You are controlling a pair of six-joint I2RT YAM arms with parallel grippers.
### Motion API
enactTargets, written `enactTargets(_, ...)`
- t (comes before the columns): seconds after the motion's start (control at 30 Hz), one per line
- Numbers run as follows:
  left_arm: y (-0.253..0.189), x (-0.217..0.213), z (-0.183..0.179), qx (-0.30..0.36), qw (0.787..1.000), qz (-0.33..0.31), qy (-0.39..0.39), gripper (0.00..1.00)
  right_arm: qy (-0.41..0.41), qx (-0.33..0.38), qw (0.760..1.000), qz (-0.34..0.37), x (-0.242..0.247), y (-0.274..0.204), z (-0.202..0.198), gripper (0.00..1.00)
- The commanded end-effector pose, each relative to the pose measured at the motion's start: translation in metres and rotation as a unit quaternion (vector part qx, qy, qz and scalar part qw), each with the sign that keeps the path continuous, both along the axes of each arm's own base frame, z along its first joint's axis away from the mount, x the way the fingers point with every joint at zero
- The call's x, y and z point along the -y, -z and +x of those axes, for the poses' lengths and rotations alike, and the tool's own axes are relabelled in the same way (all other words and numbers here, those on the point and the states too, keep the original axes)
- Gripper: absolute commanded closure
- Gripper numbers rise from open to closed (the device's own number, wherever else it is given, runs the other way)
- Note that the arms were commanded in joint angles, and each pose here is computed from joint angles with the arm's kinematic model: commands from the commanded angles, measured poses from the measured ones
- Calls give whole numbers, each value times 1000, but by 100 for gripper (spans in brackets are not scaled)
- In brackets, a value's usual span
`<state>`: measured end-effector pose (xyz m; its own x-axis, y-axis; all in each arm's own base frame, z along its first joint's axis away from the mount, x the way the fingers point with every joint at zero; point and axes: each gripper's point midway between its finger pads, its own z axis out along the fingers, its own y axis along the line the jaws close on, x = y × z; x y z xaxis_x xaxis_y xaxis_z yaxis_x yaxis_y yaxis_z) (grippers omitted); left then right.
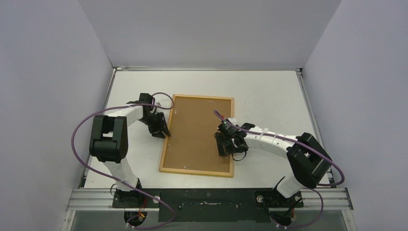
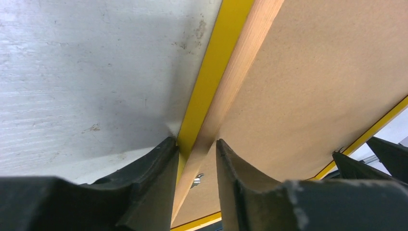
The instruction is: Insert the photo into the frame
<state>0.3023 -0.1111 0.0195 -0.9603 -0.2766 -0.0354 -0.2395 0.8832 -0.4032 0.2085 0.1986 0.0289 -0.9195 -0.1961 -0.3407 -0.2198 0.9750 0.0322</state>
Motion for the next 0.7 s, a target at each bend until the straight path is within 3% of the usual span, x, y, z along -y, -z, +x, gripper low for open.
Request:
enactTargets(0.0, 2, 6, -4, -6, 1000, -18, 14, 72, 4, 7, 1000, 28, -9, -7, -6, 25)
enactTargets(0.3, 3, 0, -3, -4, 1000, 1, 12, 84, 17, 8, 999, 28, -6, -2, -8, 34)
enactTargets(0.5, 8, -2, -6, -12, 1000, 5, 13, 88, 25, 12, 999, 30, -5, -2, -8, 47)
enactTargets(0.67, 9, -1, -5, -14, 1000, 5, 13, 88, 20, 12, 999, 33, -4, -3, -10, 51)
